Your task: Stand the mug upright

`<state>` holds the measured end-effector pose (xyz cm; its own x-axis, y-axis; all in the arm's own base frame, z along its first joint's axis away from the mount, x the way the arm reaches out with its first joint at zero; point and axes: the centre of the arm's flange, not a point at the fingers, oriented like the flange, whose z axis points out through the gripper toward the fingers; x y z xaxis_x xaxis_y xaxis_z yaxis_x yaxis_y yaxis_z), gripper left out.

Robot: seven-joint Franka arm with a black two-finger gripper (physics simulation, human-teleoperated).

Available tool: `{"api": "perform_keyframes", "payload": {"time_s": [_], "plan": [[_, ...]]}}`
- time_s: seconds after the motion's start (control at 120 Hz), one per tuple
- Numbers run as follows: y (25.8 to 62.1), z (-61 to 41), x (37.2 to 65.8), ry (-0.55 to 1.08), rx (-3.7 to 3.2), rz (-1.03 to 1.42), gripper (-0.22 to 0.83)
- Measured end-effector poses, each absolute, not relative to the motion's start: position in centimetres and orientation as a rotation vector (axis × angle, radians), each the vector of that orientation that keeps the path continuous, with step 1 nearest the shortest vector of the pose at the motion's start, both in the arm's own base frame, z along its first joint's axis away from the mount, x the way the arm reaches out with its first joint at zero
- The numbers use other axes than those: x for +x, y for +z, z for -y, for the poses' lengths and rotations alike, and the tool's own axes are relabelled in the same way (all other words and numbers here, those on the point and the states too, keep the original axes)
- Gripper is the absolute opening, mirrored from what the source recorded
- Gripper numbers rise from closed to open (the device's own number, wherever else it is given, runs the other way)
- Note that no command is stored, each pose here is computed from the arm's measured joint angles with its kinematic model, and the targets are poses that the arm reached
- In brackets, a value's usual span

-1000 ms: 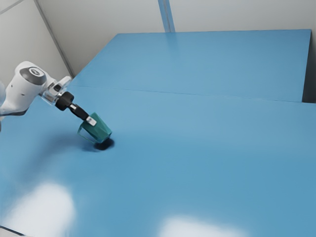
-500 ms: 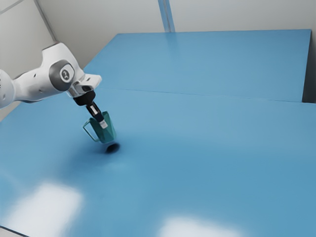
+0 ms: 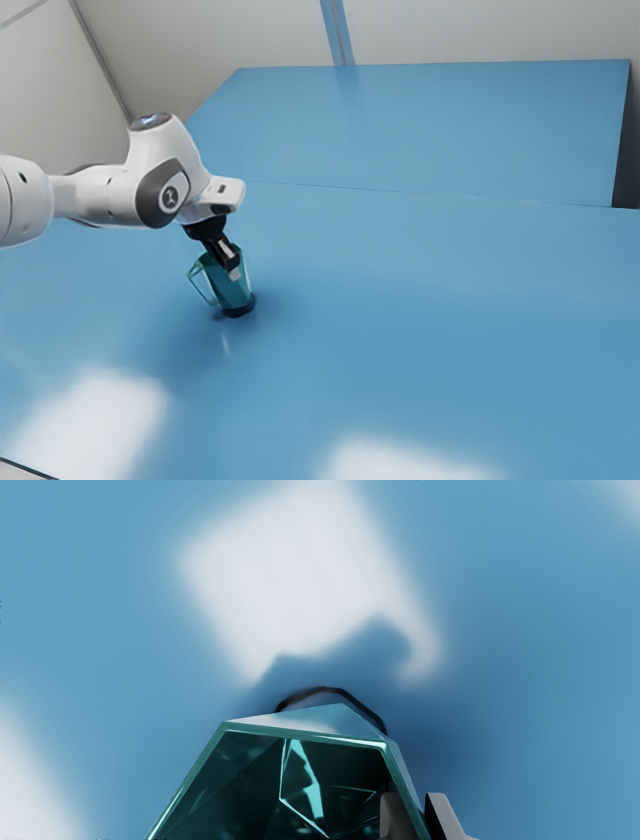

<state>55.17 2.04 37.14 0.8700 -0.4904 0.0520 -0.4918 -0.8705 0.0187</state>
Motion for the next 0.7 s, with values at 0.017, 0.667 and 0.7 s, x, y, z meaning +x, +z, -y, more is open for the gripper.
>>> {"api": "perform_keyframes", "payload": {"time_s": [0.017,0.667,0.7], "plan": [[37.1,-2.0,55.2,0.075,3.012,0.779,-0.16],[36.7,-1.0,54.7,0.163,3.077,0.514,0.39],[37.1,-1.1,54.7,0.173,3.082,0.507,0.42]]}}
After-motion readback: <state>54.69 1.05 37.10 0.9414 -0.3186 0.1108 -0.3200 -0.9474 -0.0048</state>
